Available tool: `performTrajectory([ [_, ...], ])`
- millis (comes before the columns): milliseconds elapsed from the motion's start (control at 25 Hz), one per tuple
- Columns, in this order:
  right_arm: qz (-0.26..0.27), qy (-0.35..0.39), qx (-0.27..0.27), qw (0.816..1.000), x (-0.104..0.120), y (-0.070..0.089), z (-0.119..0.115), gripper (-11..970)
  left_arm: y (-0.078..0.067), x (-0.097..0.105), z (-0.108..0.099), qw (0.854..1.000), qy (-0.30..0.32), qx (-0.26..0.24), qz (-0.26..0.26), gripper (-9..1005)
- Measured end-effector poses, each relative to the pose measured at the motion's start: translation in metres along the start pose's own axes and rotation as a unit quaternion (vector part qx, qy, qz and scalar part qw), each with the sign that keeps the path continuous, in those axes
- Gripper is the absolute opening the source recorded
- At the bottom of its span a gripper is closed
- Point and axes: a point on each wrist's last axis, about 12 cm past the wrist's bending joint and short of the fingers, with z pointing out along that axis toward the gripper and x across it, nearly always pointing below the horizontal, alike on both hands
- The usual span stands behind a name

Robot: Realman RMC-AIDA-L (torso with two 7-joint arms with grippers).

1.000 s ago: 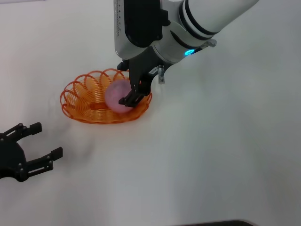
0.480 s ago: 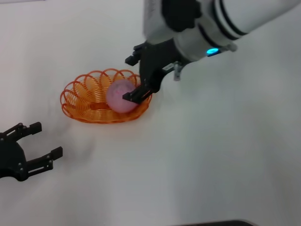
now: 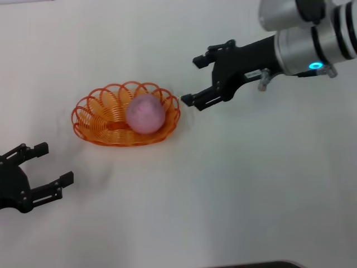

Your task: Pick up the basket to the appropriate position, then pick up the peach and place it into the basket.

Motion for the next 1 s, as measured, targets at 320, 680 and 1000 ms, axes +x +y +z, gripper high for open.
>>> performTrajectory([
  [320,0.015,-0.022,0.007,1.0,0.013,0.001,-0.005,953,0.001,0.0,-0.001,1.0,-0.002,-0.004,0.0,876],
  [680,0.054,-0.126,0.014,0.991,0.058,0.011,-0.015,953,0.001,0.0,-0.002,1.0,-0.003,-0.008,-0.002,875],
  [1000,0.066,-0.138,-0.021,0.988,0.104,0.036,0.005,951,0.002,0.0,-0.003,1.0,-0.003,-0.009,-0.002,873],
])
